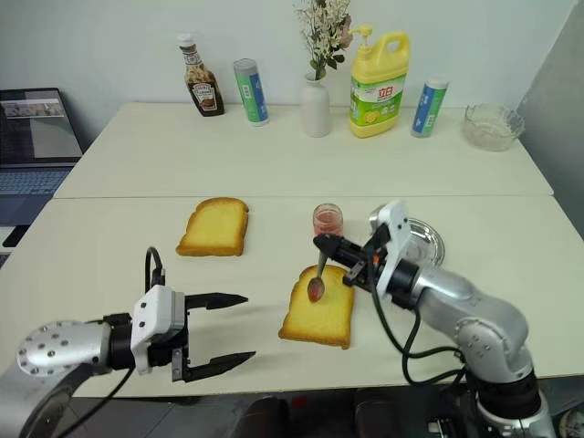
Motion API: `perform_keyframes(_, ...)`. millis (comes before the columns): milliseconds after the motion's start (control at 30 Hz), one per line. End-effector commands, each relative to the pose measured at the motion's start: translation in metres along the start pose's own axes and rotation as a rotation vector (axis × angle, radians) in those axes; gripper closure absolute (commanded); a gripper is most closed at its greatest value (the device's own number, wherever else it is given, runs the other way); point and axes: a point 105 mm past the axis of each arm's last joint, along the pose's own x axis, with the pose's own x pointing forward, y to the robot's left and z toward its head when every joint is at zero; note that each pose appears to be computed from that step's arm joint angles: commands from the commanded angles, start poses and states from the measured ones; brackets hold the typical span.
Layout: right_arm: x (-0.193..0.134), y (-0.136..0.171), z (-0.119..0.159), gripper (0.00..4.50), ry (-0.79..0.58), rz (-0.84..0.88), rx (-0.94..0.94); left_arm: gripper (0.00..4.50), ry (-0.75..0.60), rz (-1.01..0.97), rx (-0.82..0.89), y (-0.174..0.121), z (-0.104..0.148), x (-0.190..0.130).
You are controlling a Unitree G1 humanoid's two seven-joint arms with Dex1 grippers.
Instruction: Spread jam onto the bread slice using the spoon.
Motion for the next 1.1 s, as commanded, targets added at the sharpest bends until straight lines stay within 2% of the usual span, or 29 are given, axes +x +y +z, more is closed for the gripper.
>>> perform_keyframes(33,0.001,0.007,0.022,4.48,-0.091,0.03,-0.167,0.0,-0.035,0.024,0.054,-0.001,0.015,0.001)
perform_keyframes(500,-0.001,0.023,0.006,4.48,-0.081,0.128,-0.508,0.0,-0.053,0.062,0.075,0.015,0.023,0.007)
perform_keyframes(733,-0.007,0.024,0.01,4.48,-0.11,0.134,-0.538,0.0,-0.057,0.016,0.096,0.011,0.025,0.011)
perform_keyframes(833,-0.01,0.014,0.011,4.48,-0.12,0.07,-0.483,0.0,-0.056,0.008,0.112,0.011,0.024,0.013)
perform_keyframes(1000,-0.025,-0.022,0.028,4.48,-0.229,-0.143,-0.144,0.0,-0.063,0.024,0.113,0.015,0.023,0.014)
perform_keyframes(1100,-0.032,-0.023,0.009,4.48,-0.201,-0.165,0.087,0.0,-0.072,0.027,0.11,0.015,0.024,0.016)
